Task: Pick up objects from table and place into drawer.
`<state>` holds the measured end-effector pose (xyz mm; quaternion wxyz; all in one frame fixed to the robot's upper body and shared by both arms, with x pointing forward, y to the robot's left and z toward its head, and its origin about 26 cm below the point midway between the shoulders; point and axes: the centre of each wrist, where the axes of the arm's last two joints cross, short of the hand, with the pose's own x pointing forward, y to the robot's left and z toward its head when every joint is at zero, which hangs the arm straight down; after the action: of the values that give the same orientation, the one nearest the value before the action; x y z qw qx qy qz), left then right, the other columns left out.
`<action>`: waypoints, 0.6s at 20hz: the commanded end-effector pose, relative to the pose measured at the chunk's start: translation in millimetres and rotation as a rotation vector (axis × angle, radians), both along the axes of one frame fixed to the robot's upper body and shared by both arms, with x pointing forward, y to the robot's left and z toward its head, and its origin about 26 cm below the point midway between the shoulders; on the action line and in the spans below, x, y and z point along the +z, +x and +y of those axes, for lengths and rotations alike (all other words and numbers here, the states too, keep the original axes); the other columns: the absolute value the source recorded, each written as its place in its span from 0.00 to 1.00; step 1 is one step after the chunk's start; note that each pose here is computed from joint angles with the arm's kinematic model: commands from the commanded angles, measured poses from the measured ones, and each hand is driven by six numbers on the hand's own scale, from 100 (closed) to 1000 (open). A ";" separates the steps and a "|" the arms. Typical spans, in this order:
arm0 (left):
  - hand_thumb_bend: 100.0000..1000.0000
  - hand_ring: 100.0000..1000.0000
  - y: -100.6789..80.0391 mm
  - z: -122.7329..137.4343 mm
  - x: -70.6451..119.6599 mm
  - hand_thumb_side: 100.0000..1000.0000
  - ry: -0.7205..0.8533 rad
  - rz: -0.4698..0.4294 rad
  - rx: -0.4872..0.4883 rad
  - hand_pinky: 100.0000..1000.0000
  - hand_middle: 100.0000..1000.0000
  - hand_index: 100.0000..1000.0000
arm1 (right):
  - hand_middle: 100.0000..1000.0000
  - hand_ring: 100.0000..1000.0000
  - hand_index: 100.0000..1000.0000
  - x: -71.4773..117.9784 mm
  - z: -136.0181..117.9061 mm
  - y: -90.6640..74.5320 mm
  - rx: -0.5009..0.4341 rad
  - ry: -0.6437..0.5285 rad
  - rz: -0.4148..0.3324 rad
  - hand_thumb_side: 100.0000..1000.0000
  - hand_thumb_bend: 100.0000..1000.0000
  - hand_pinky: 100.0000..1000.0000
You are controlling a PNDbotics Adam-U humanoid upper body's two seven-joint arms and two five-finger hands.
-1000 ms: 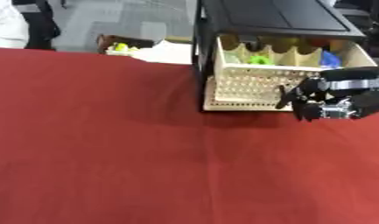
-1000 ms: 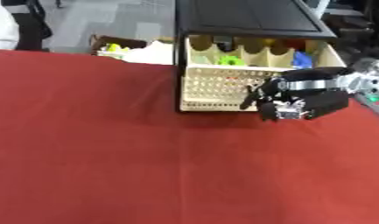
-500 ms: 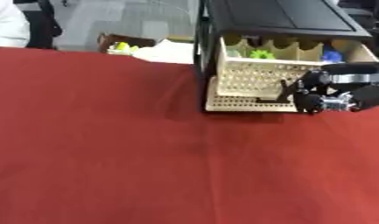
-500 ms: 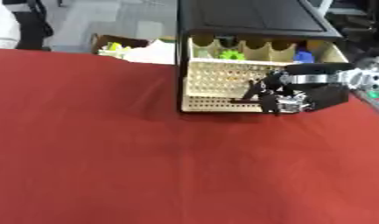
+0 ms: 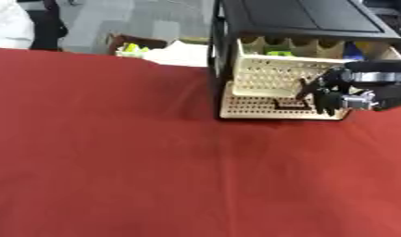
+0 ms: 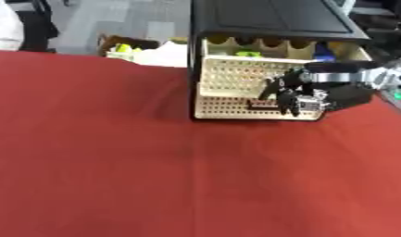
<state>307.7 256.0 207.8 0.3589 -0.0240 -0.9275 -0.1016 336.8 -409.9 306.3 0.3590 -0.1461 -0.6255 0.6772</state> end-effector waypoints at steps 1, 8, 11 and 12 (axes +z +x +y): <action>0.00 0.62 -2.2 1.2 9.1 1.00 0.009 -0.041 0.005 0.66 0.66 0.87 | 0.46 0.46 0.87 5.2 -8.4 0.7 0.134 -0.151 0.011 1.00 0.00 0.16; 0.00 0.62 -2.1 1.4 9.5 1.00 0.012 -0.043 0.007 0.66 0.66 0.87 | 0.47 0.46 0.87 6.8 -17.7 5.5 0.108 -0.131 -0.004 1.00 0.00 0.16; 0.00 0.62 -2.2 1.7 9.3 1.00 0.014 -0.043 0.008 0.66 0.66 0.87 | 0.47 0.46 0.87 7.4 -20.0 6.8 0.104 -0.126 -0.010 1.00 0.00 0.16; 0.00 0.62 -2.1 1.7 9.3 1.00 0.014 -0.043 0.008 0.66 0.66 0.87 | 0.47 0.46 0.87 7.8 -20.2 7.1 0.105 -0.124 -0.013 1.00 0.00 0.16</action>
<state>307.9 256.9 209.2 0.3550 -0.0201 -0.9289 -0.1034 347.6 -424.3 298.5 0.3817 -0.1494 -0.6383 0.6516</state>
